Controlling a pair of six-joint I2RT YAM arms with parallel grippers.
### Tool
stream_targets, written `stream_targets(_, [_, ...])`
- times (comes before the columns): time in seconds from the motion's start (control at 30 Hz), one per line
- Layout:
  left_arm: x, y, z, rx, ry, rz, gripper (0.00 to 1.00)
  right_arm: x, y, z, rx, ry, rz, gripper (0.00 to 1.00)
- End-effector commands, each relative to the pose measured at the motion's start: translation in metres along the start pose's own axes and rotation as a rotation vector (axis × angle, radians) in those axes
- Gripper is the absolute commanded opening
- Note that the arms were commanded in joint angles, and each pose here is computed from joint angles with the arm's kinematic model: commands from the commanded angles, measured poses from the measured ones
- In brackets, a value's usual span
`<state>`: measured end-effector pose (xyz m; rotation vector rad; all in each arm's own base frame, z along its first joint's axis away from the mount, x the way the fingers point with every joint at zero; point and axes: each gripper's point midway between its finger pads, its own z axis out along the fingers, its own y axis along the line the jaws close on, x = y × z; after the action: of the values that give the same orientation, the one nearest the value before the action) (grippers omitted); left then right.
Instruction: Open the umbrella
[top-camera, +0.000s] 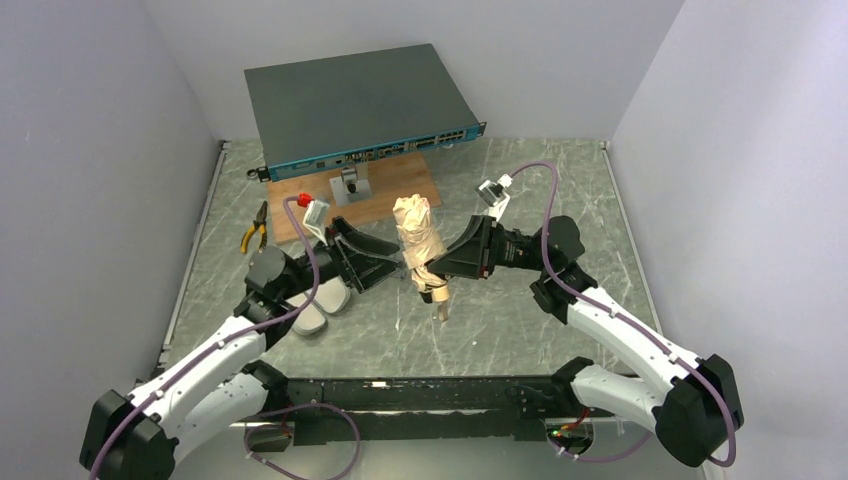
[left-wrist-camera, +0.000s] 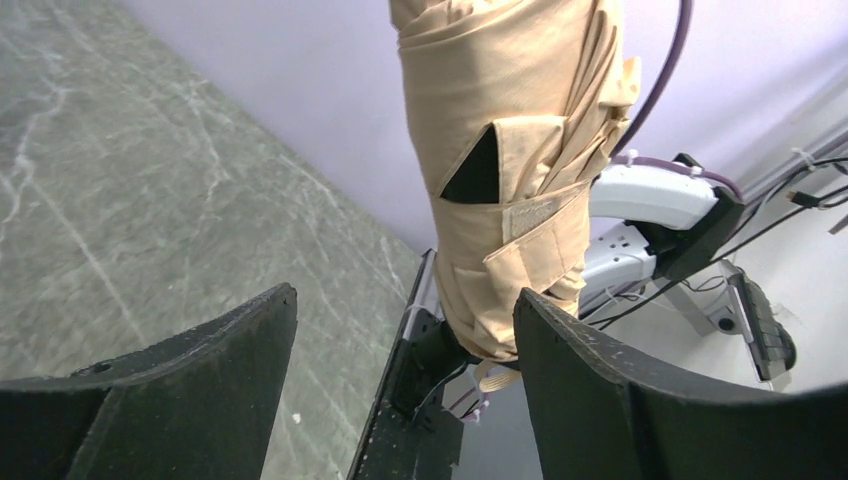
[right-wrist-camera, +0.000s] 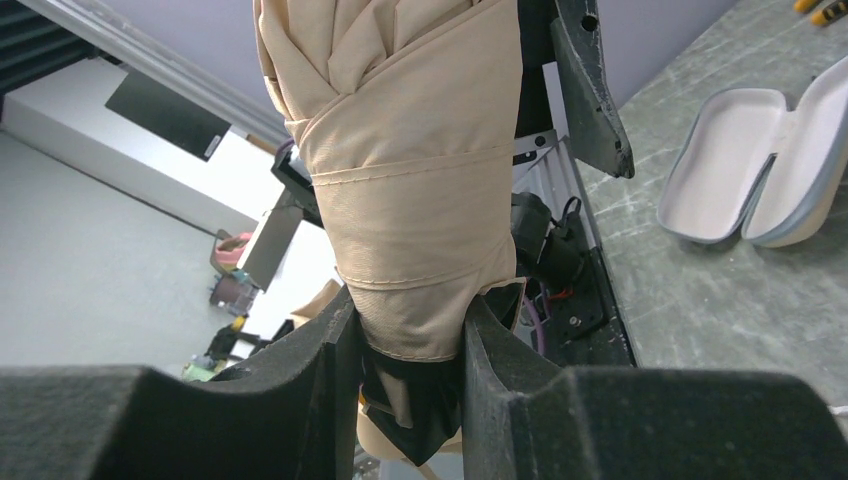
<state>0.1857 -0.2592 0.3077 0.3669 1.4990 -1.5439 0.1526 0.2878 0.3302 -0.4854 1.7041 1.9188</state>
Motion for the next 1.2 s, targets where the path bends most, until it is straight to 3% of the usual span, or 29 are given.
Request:
stream_targets(0.0, [-0.018, -0.037, 0.009, 0.158, -0.057, 0.050, 0.80, -0.011, 0.030, -0.001, -0.108, -0.032, -0.099, 0.00])
stream_targets(0.53, [-0.017, -0.058, 0.015, 0.262, -0.064, 0.027, 0.64, -0.010, 0.028, -0.001, -0.107, -0.036, -0.088, 0.00])
stream_targets(1.17, [-0.013, -0.056, 0.025, 0.162, -0.014, 0.054, 0.45, -0.007, 0.023, -0.004, -0.064, -0.029, -0.109, 0.00])
